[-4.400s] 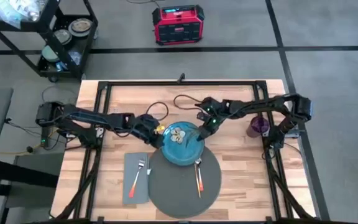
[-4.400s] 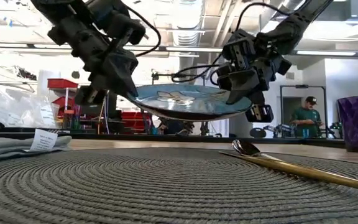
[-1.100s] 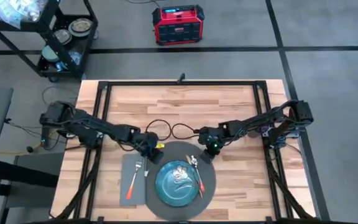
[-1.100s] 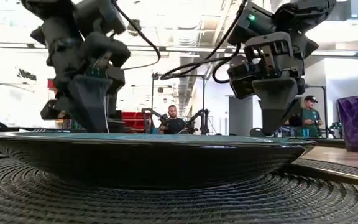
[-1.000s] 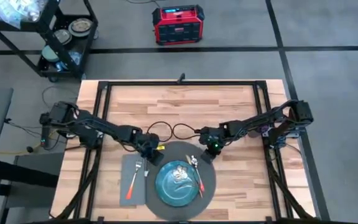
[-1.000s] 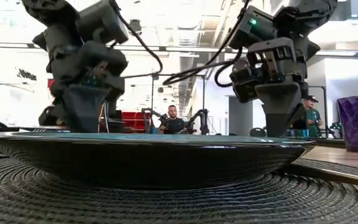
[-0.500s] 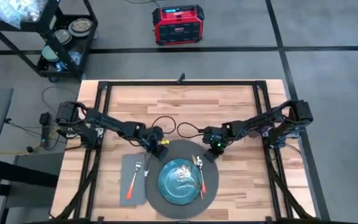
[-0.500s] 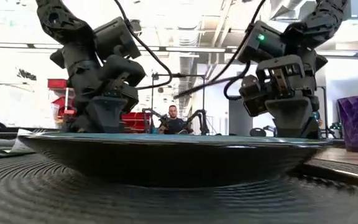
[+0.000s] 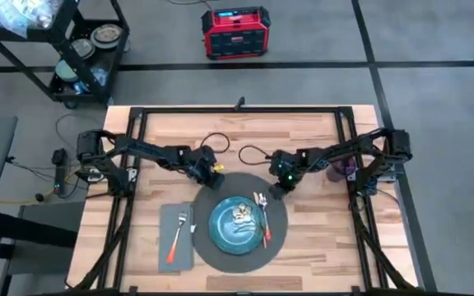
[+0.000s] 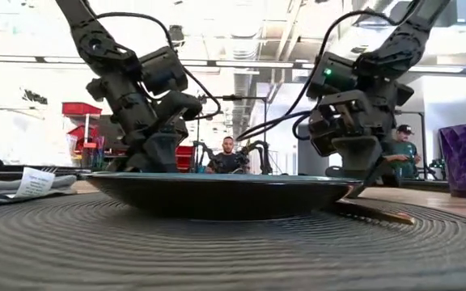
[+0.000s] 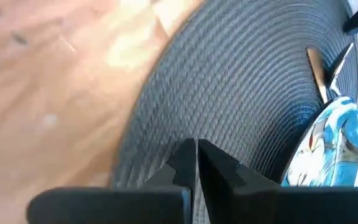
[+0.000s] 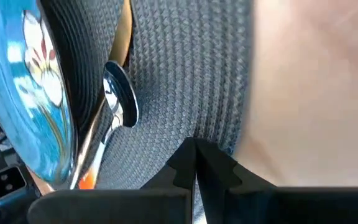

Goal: Set table place
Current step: Adjust the gray table mat

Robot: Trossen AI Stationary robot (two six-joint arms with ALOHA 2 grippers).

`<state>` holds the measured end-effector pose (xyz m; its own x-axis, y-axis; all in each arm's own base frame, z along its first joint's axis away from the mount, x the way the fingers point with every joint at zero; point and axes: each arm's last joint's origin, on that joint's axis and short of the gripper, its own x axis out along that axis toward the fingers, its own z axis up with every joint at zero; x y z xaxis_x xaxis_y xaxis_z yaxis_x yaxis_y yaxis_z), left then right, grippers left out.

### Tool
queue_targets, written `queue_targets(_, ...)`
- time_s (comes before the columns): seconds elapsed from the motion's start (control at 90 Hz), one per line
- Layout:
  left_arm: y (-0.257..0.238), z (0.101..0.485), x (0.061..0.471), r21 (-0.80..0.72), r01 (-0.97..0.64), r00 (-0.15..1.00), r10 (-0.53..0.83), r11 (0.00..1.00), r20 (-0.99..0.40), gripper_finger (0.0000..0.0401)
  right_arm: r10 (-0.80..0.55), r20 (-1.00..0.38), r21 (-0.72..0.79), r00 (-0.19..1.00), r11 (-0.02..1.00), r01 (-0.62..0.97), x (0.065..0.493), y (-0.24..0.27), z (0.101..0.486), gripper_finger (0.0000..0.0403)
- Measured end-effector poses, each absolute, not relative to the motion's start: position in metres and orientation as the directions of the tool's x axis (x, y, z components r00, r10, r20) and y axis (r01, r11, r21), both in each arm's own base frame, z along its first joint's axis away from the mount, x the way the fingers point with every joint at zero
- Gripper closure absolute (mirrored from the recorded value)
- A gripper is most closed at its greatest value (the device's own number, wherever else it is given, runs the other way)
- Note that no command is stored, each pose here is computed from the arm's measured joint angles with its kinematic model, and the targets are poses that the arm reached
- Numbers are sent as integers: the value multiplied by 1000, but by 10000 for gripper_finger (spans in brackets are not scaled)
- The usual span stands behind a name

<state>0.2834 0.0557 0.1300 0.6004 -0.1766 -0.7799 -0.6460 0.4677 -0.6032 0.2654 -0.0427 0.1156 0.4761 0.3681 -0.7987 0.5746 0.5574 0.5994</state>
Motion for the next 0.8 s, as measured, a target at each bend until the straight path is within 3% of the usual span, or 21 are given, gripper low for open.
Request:
queue_targets(0.344, 83, 144, 289, -601, -627, 633, -124, 496, -764, 401, 345, -791, 610, 505, 499, 616, 254, -78, 115, 403)
queue_targets(0.8, 84, 147, 289, -599, -605, 632, -141, 524, -762, 401, 333, -787, 614, 520, 507, 605, 252, -82, 118, 403)
